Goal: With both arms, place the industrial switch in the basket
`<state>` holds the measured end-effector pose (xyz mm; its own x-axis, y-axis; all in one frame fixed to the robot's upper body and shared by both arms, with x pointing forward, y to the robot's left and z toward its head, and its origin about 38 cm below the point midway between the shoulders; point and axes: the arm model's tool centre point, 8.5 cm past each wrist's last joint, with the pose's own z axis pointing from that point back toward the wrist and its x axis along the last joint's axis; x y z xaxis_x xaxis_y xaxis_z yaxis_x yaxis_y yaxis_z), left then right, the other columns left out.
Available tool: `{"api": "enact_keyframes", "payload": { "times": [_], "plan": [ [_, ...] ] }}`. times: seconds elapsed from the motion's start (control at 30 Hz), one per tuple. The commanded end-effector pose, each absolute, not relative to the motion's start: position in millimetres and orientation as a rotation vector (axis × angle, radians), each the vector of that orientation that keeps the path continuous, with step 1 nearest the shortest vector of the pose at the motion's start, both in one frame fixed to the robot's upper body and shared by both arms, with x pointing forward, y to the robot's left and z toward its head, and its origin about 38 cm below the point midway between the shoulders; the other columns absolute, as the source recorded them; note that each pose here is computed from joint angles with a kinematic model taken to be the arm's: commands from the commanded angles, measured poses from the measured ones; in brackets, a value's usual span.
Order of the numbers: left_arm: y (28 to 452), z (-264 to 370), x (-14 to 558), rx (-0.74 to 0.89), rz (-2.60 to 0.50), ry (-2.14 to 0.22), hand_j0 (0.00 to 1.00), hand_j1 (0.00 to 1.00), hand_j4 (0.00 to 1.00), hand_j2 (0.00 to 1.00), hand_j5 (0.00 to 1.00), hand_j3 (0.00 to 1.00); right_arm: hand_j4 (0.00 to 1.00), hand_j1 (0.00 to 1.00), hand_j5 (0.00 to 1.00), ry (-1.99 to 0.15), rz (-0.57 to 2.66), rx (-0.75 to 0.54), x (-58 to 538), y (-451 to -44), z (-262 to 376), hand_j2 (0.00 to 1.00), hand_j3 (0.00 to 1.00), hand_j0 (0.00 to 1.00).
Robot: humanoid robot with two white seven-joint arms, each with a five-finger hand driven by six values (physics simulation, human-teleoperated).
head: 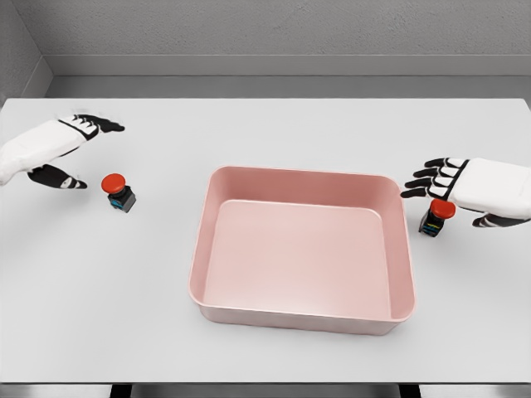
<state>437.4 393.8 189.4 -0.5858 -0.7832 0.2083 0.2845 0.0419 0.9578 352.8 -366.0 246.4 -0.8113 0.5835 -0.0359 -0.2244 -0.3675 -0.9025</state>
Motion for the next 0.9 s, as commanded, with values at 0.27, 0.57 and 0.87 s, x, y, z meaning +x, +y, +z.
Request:
{"api": "enact_keyframes", "payload": {
  "times": [0.27, 0.57, 0.87],
  "plan": [
    [394, 184, 436, 0.502, -1.683, -1.477, 1.00, 1.00, 1.00, 1.00, 1.00, 1.00, 1.00, 1.00, 1.00, -1.307, 2.065, -0.531, 374, -402, 228, 1.00, 1.00, 1.00],
    [388, 175, 434, 0.473, -1.702, -1.463, 1.00, 1.00, 1.00, 1.00, 1.00, 1.00, 0.93, 0.93, 0.93, -1.289, 1.938, -0.491, 393, -410, 184, 0.93, 0.93, 0.93],
    [365, 169, 437, 0.425, -1.719, -1.498, 1.00, 1.00, 1.00, 1.00, 1.00, 1.00, 0.90, 0.90, 0.90, -1.244, 1.888, -0.479, 395, -422, 163, 0.90, 0.90, 0.90]
  ]
}}
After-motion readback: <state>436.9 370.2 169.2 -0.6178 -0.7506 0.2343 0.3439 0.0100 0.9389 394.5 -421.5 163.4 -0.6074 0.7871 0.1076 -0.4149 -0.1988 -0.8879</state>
